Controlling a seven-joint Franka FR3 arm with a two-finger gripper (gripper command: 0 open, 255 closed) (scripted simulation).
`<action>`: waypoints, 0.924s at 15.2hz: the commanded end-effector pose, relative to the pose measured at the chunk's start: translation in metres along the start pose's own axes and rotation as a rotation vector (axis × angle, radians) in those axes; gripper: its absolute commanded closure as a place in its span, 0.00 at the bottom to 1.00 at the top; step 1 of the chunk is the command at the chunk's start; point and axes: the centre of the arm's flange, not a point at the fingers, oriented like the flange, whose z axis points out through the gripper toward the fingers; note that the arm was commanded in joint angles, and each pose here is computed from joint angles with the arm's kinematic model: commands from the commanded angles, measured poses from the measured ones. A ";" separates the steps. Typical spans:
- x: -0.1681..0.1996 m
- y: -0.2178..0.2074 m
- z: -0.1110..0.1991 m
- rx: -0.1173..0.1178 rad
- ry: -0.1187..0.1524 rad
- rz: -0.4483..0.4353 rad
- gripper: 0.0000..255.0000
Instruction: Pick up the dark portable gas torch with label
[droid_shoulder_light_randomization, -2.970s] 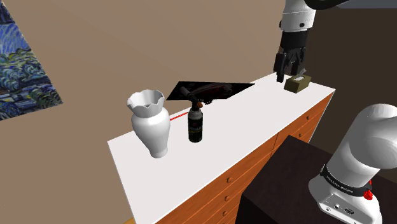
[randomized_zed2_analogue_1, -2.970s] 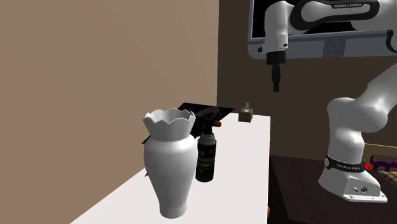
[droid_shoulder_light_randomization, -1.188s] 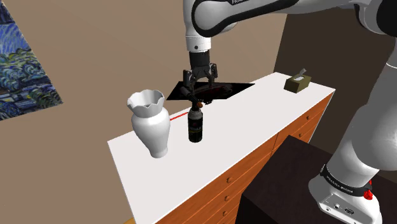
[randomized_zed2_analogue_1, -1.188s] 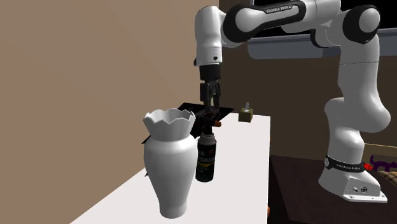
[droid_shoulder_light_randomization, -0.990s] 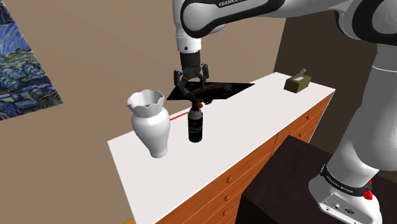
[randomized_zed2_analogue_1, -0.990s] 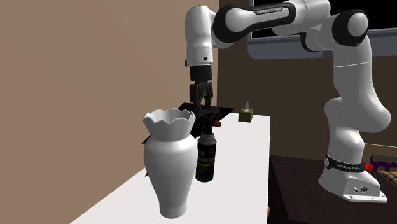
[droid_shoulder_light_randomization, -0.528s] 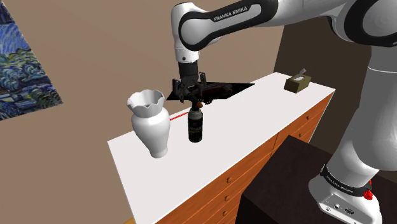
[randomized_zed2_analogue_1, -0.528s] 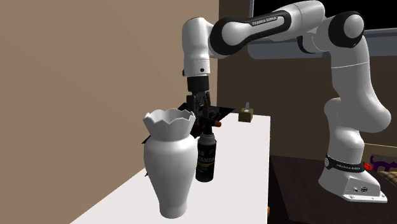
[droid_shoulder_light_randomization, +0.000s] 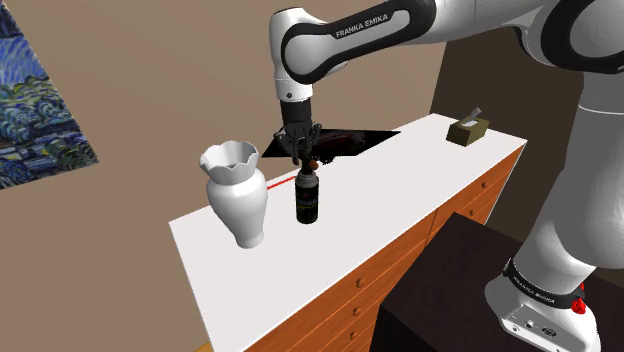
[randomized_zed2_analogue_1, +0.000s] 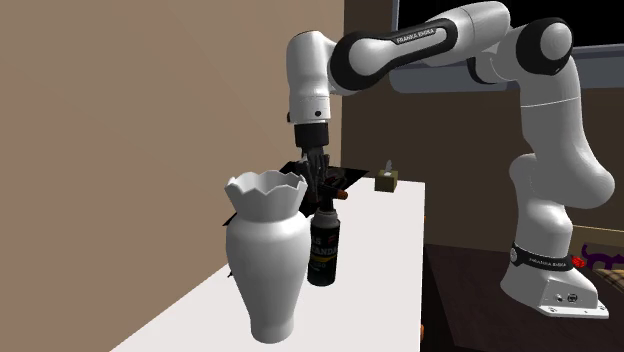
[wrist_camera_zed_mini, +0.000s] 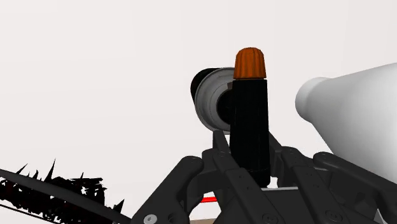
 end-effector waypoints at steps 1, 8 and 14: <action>0.000 0.000 0.000 0.000 0.000 0.000 1.00; -0.002 0.000 -0.020 0.000 0.000 0.000 1.00; -0.005 0.000 -0.052 0.000 0.000 0.000 1.00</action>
